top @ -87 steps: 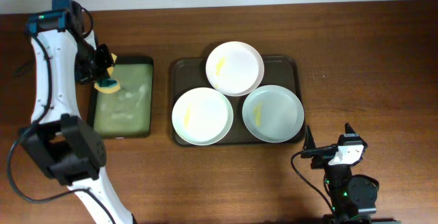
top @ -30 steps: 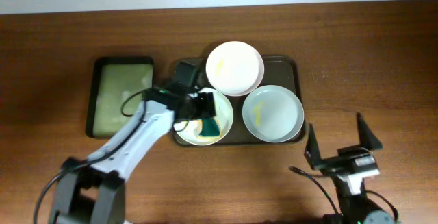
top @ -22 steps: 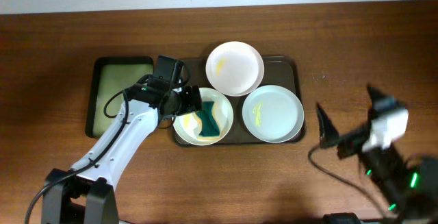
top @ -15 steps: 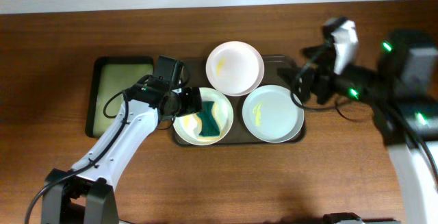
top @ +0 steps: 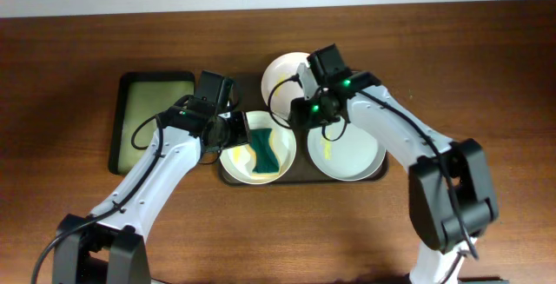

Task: Clean dirty plates on tray and stack at the side
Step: 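Grip the white plate rim with the right gripper to hold it, then scrub the white plate with the sponge in the left gripper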

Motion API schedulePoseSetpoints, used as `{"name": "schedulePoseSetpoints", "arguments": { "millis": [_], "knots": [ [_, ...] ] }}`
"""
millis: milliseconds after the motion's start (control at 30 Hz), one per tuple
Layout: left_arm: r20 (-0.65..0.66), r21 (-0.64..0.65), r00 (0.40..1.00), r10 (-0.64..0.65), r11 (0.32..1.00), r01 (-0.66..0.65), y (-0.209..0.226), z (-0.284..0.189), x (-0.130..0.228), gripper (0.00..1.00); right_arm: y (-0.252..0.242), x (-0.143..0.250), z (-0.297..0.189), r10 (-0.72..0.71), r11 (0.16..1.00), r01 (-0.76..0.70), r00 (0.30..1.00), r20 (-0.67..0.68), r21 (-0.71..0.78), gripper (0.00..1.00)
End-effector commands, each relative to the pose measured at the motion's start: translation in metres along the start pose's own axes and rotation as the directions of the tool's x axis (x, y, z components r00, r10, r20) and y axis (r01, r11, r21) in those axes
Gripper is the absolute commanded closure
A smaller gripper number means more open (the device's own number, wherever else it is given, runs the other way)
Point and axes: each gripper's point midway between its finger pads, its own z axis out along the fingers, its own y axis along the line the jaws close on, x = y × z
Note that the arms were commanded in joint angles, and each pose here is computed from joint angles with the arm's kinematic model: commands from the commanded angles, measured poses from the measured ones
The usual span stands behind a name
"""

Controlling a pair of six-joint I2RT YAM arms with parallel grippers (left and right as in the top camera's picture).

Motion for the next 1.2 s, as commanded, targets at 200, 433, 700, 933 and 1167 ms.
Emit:
{"name": "schedulePoseSetpoints", "arguments": {
  "millis": [200,433,700,933,1167],
  "knots": [
    [0.017,0.007,1.000,0.001,1.000,-0.001,-0.001,-0.005,-0.004,0.44,0.002,0.026,0.046,-0.021,0.999,0.025,0.993,-0.114,0.035,0.65],
    [0.003,0.020,1.000,0.001,1.000,-0.002,-0.004,-0.004,-0.002,0.46,-0.009,0.028,0.051,-0.018,0.996,0.028,0.993,-0.119,0.086,0.76],
    [-0.197,0.125,0.980,-0.006,0.992,0.031,-0.019,0.036,0.031,0.49,-0.009,0.028,0.052,-0.018,0.996,0.028,0.993,-0.116,0.085,0.95],
    [-0.222,0.186,0.974,0.057,0.982,-0.015,-0.032,0.062,0.036,0.47,-0.009,0.028,0.052,-0.018,0.996,0.028,0.993,-0.116,0.085,0.94],
    [-0.212,0.138,0.974,0.078,0.989,-0.050,-0.041,0.075,0.046,0.55,-0.010,0.028,0.052,-0.016,0.996,0.026,0.993,-0.116,0.086,0.95]
  ]
}}
